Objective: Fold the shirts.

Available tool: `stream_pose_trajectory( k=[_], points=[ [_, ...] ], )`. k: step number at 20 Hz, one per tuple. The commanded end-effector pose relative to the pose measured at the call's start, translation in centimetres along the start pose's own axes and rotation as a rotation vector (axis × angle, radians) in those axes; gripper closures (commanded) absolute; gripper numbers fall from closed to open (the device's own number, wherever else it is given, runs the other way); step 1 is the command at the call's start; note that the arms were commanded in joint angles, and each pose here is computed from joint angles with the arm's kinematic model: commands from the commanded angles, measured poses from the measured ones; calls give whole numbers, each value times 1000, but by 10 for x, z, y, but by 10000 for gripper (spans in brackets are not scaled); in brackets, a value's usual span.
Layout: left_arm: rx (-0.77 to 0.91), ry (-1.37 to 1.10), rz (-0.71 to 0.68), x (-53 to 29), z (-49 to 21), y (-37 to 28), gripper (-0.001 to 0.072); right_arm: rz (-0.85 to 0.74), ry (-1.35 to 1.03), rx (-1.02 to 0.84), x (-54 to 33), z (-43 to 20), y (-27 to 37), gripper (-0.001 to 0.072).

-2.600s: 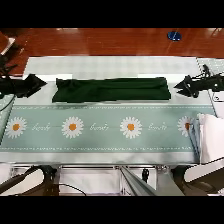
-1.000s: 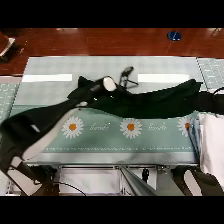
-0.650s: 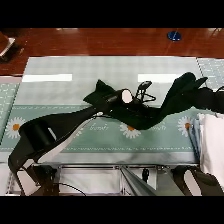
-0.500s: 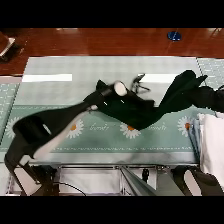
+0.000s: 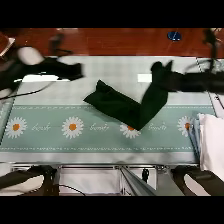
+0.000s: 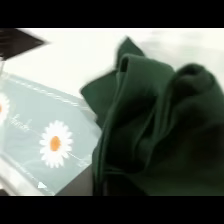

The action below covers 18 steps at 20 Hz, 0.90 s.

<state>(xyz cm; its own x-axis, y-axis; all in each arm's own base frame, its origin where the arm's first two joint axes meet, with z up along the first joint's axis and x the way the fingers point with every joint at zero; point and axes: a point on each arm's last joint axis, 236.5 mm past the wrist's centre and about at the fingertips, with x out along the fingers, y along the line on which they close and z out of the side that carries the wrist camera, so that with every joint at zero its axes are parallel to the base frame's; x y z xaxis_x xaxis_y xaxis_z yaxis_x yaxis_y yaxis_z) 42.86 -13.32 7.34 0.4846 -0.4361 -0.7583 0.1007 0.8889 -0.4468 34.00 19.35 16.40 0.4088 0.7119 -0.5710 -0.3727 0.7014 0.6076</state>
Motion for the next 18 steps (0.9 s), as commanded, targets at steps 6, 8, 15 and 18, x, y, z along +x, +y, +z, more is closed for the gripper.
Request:
stream_pose_trajectory(
  k=[6,8,15,18],
  points=[
    [-128,-366,178,-130,-71,75,689,100,192,-47,192,19,27,690],
    [-180,-354,109,-118,-97,66,689,102,224,-24,224,13,22,690],
    [-258,-287,82,-87,-135,76,689,175,260,99,272,6,24,438],
    [-270,-277,89,-82,-137,80,689,263,368,34,254,-16,43,300]
  ],
)
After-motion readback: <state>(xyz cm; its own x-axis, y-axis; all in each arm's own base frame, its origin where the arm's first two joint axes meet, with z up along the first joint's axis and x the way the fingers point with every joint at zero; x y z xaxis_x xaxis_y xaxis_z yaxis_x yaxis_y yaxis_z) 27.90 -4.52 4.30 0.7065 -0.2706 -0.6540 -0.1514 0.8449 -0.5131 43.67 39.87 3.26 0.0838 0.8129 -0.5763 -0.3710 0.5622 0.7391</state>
